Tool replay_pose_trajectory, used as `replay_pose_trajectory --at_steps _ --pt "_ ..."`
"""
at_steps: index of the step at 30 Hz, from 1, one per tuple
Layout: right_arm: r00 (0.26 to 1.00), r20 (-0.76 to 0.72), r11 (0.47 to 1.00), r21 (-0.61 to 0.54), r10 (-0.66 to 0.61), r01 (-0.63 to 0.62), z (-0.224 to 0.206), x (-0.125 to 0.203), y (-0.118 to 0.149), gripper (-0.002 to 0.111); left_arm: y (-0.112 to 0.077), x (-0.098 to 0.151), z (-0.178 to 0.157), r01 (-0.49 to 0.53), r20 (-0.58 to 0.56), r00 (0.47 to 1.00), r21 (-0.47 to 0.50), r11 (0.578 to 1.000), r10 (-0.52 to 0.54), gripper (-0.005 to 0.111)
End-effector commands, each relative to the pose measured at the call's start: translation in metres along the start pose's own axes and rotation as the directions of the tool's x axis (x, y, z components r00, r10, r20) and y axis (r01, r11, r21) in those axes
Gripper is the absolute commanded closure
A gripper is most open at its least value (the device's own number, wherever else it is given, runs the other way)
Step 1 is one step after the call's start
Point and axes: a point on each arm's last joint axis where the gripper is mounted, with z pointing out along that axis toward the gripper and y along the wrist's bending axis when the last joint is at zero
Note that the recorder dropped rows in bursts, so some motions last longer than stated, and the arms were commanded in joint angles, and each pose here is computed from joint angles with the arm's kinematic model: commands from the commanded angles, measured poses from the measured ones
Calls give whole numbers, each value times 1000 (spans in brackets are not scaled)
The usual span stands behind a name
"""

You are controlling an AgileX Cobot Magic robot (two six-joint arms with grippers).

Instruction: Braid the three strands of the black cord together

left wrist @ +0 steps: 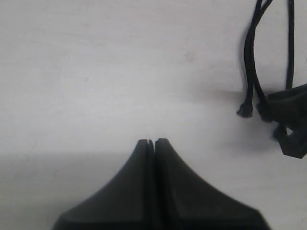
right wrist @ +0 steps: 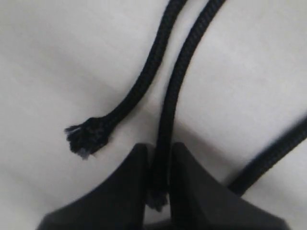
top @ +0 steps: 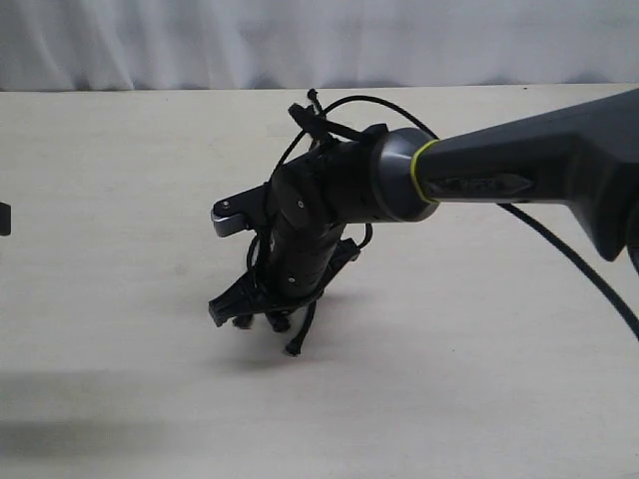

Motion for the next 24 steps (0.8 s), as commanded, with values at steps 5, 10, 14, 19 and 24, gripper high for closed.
replay_pose_trajectory --at_steps 5,10,14,19,24 --pt "998 -3 996 62 -65 65 -19 0 -6 104 -1 0 -3 -35 -4 999 6 999 35 107" --pt "994 35 985 141 -104 98 -52 -5 -26 104 -5 1 -3 -51 -8 999 44 998 52 107" --pt "999 4 985 169 -38 37 -55 -5 -55 104 -18 3 -1 -108 0 994 103 989 109 107" --pt "999 -32 986 165 41 -35 -44 8 -87 104 -37 5 11 -182 -17 982 146 972 187 107" --pt "986 -42 978 137 163 -156 -35 21 -115 104 -58 8 36 -246 -59 964 182 952 260 107"
